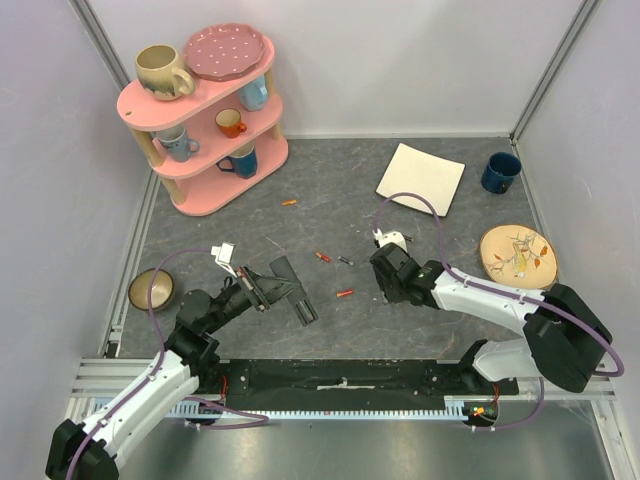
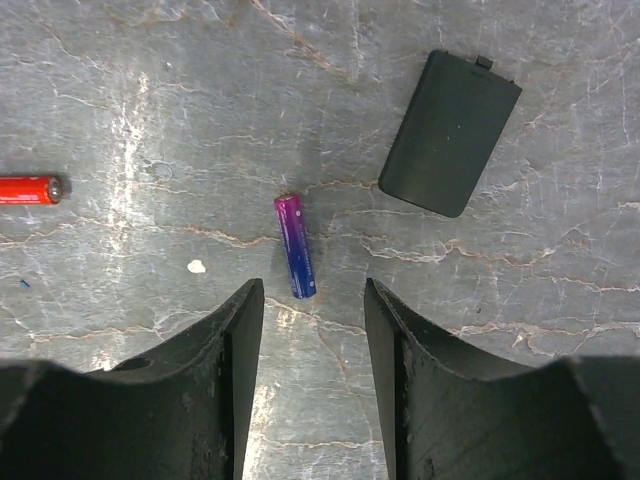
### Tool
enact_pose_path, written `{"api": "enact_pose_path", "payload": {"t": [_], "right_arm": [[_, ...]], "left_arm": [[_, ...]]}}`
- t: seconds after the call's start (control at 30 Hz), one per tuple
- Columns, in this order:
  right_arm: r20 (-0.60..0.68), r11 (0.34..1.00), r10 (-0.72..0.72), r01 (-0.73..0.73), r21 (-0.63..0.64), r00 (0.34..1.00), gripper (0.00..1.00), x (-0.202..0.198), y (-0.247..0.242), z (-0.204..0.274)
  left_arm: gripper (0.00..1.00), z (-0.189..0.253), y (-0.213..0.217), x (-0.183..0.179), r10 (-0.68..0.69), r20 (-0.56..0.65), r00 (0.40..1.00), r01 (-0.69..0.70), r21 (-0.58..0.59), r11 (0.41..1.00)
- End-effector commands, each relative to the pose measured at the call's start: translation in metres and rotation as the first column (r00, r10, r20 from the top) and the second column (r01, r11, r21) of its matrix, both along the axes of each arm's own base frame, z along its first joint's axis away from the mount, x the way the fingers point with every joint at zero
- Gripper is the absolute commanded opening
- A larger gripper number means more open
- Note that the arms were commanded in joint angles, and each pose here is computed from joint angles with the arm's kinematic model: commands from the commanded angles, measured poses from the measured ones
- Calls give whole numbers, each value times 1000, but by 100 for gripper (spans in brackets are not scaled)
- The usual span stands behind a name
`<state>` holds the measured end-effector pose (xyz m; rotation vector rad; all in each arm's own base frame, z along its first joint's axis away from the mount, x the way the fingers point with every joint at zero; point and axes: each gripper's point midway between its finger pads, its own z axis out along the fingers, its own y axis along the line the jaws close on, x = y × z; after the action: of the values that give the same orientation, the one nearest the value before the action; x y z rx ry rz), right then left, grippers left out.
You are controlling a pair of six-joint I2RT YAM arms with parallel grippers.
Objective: Load the batteries into the remote control
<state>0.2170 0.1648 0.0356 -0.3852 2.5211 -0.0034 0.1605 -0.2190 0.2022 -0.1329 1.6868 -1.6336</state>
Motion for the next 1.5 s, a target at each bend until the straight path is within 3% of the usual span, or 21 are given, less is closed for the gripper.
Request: {"api": "enact_pose_path", "payload": {"t": [0.0,0.83,1.47], "right_arm": [[-15,999,-8,9,39,1000,51,1,4,-6],[-65,993,-7,15,117,998,43,-1,6,-26],[-93,992,6,6,124,996,29,-5,8,-30]], "left_arm": [[2,-16,0,-5,-24,25,999,23,19,1000],[2,-22,1,-4,-13,13,1000,12,13,1000],[2,-24,0,-3,-14,10,1000,14,13,1000]]}}
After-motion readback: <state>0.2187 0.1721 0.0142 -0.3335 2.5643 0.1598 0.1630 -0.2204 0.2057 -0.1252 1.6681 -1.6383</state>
